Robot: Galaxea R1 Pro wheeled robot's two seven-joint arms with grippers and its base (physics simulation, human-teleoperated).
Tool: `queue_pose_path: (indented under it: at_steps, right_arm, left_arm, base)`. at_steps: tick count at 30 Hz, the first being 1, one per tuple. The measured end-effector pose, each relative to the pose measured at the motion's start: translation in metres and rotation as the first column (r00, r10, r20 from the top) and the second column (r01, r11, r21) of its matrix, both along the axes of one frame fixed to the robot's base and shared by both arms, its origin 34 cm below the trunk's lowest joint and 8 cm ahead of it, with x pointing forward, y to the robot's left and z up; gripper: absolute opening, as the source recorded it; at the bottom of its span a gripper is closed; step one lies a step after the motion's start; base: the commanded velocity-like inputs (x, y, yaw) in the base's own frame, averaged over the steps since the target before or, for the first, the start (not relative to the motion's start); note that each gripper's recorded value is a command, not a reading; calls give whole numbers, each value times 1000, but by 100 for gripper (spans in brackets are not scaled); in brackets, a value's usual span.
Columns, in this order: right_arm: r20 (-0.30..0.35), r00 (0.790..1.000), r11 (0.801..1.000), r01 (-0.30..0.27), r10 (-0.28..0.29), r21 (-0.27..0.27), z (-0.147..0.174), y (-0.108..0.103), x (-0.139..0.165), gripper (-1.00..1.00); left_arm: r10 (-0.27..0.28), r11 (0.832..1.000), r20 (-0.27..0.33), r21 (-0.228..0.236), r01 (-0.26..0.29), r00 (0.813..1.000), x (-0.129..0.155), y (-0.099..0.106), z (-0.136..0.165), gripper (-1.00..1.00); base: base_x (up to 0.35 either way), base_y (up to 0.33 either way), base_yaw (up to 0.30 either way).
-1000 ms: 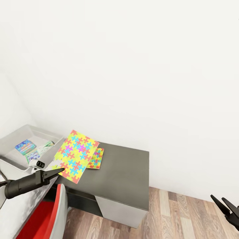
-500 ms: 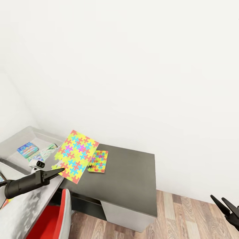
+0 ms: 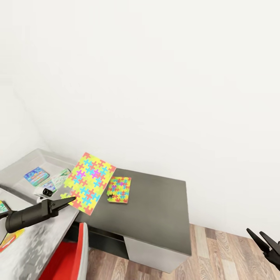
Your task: Put all the toys in the child's room - the three board games (two on the bed and one on the table), the two jigsaw puzzles on the table, and the tennis ball on the table - inside the toy box on the table in the child's room.
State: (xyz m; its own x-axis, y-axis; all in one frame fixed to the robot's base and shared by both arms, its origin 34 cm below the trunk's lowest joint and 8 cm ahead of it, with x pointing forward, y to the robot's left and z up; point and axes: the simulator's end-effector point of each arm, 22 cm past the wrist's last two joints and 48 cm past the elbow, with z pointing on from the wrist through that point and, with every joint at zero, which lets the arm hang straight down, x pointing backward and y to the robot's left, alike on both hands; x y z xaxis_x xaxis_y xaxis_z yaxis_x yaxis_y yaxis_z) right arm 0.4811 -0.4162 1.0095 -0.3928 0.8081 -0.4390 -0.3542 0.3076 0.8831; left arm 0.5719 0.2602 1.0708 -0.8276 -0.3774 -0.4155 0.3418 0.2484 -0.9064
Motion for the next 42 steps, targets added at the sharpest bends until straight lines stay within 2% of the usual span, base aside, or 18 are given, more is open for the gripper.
queue_pose_path:
  at_steps: [29,39,42]
  right_arm:
    - [1,1000,1000,-1,1,-1,0,1,0,100]
    - [-26,1000,1000,3,-4,-14,-6,0,2,100]
    - [-57,998,999,2,-4,-37,-13,-2,4,100]
  left_arm:
    - [2,1000,-4,-3,-2,1000,0,1,-1,-100]
    - [5,1000,-3,-1,-5,1000,1,1,-1,-100]
    - [13,1000,-1,0,-13,1000,2,4,0,-100]
  base:
    - [16,40,0]
    - [0,0,0]
    - [0,0,0]
